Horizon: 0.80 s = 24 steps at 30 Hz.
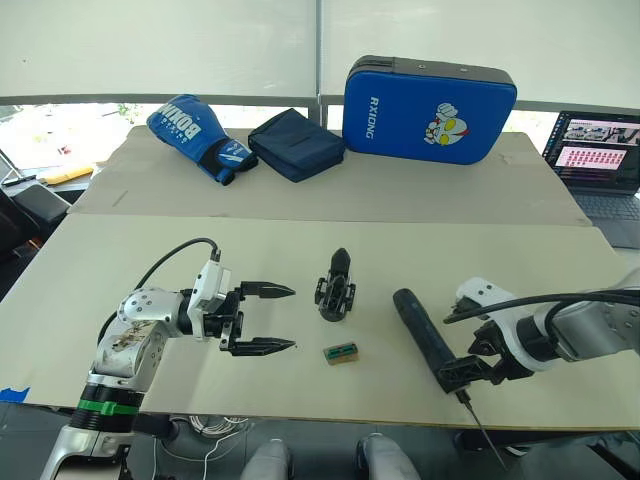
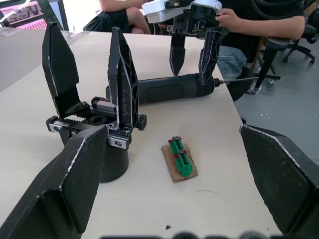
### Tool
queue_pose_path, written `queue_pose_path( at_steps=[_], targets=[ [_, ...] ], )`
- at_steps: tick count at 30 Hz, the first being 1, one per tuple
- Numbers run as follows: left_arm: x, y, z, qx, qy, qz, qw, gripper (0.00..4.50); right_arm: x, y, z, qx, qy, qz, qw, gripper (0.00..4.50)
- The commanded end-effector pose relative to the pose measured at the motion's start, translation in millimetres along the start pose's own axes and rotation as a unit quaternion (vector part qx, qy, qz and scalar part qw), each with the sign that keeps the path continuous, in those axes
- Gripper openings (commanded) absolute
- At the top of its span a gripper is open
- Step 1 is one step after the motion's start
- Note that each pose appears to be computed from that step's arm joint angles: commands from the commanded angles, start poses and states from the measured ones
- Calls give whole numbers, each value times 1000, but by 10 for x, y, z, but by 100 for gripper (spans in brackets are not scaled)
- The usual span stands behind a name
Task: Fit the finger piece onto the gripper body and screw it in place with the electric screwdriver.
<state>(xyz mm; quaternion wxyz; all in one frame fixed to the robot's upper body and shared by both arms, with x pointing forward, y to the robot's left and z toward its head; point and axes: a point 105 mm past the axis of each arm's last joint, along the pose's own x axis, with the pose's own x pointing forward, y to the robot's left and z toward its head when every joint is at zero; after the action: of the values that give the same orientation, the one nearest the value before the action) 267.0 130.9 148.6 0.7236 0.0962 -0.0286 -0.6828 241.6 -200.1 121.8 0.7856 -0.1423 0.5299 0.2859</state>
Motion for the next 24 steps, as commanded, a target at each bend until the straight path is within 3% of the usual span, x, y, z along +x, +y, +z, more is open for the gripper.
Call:
queue_pose_path(
  at_steps=[1,11,19,24],
  targets=[
    [43,-51,34,6,-2,-7,1000,450,37,-30,28,-2,11,-16,1000,448],
    [52,-84,27,2,-2,4,1000,450,216,-79,-65,12,46,-33,998,448],
    [3,-100,22,1,2,9,1000,450,242,23,-297,6,93,-5,996,198],
    [-25,-101,27,1,7,7,1000,450,199,-29,-331,16,93,-12,995,193]
  ],
)
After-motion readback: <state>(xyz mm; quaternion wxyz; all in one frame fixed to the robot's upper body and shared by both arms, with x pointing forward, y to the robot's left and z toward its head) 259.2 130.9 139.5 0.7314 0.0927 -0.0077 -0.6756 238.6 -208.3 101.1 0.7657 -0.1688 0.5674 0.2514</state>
